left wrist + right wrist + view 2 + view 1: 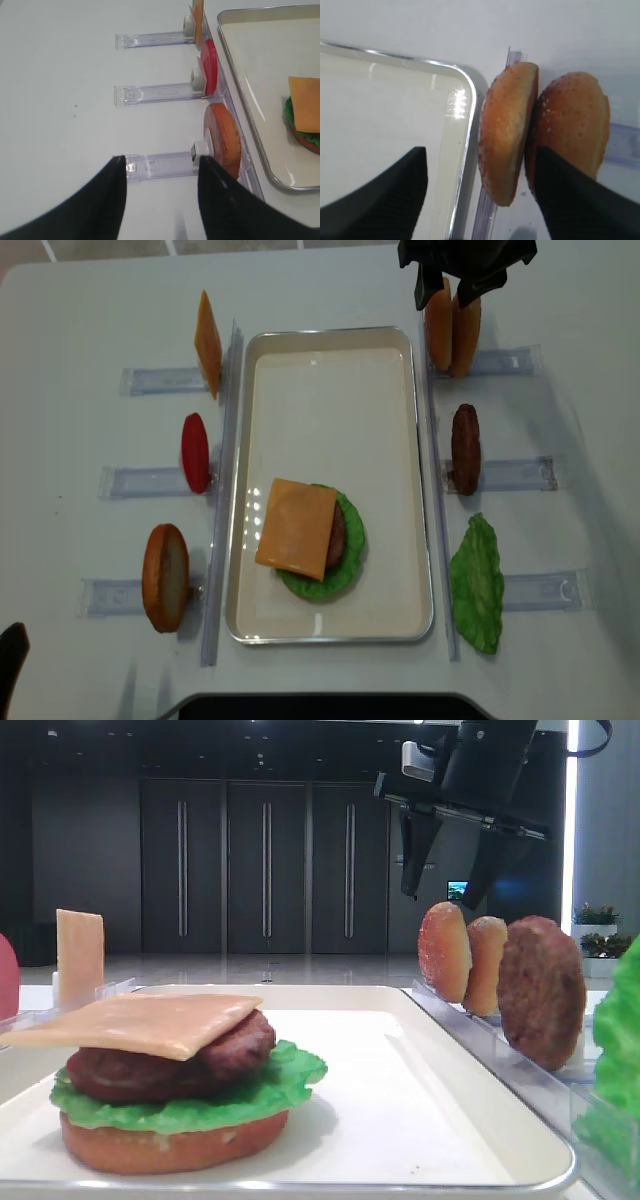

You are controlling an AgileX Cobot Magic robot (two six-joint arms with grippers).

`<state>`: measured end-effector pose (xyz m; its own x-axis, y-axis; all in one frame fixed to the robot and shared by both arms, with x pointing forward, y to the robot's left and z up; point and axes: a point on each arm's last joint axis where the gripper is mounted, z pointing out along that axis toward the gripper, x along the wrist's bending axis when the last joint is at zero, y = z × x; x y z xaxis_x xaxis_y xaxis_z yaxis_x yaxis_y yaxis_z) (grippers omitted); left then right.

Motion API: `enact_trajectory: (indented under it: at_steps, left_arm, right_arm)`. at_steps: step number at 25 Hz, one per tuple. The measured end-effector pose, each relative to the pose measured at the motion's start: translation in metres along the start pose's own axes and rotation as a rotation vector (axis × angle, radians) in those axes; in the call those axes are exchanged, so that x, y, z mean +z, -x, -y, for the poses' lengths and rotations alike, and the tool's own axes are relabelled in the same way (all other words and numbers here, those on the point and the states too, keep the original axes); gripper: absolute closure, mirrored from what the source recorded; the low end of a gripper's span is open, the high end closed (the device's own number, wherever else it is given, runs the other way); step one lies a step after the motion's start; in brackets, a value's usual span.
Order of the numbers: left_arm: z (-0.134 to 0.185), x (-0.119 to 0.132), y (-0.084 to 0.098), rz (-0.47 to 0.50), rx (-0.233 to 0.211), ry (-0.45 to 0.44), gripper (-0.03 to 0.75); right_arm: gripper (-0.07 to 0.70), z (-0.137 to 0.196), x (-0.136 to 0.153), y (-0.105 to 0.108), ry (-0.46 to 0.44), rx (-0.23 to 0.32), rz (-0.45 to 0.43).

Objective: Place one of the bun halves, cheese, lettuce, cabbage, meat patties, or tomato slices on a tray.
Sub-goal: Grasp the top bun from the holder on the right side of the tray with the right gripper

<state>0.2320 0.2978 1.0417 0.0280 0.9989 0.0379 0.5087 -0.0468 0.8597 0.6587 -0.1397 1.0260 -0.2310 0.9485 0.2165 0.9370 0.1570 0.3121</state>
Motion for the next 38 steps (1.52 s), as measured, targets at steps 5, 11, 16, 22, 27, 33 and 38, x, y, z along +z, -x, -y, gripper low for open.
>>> enact_trajectory:
  at_steps: [5,11,16,22,27,33,38]
  left_arm:
    - [0.000,0.000,0.000,0.000,0.000,0.000,0.375]
    - [0.000,0.000,0.000,0.000,0.000,0.000,0.412]
    - [0.000,0.000,0.000,0.000,-0.001,0.000,0.443]
    - [0.000,0.000,0.000,0.000,-0.002,0.000,0.490]
    - [0.000,0.000,0.000,0.000,-0.002,0.000,0.523]
    - [0.000,0.000,0.000,0.000,-0.003,0.000,0.563]
    - [0.000,0.000,0.000,0.000,-0.003,0.000,0.599]
  right_arm:
    - [0.190,-0.002,0.007,0.001,0.006,0.000,0.000]
    - [0.190,-0.003,0.011,0.002,0.014,-0.006,0.002]
    - [0.190,-0.003,0.011,0.002,0.015,-0.007,0.002]
    - [0.191,-0.001,0.022,0.004,-0.014,-0.002,0.006]
    - [0.200,-0.001,0.026,0.005,-0.020,-0.001,0.005]
    - [0.311,-0.001,0.026,0.007,-0.018,-0.018,0.033]
    - [0.428,-0.001,0.026,0.008,-0.022,-0.027,0.047]
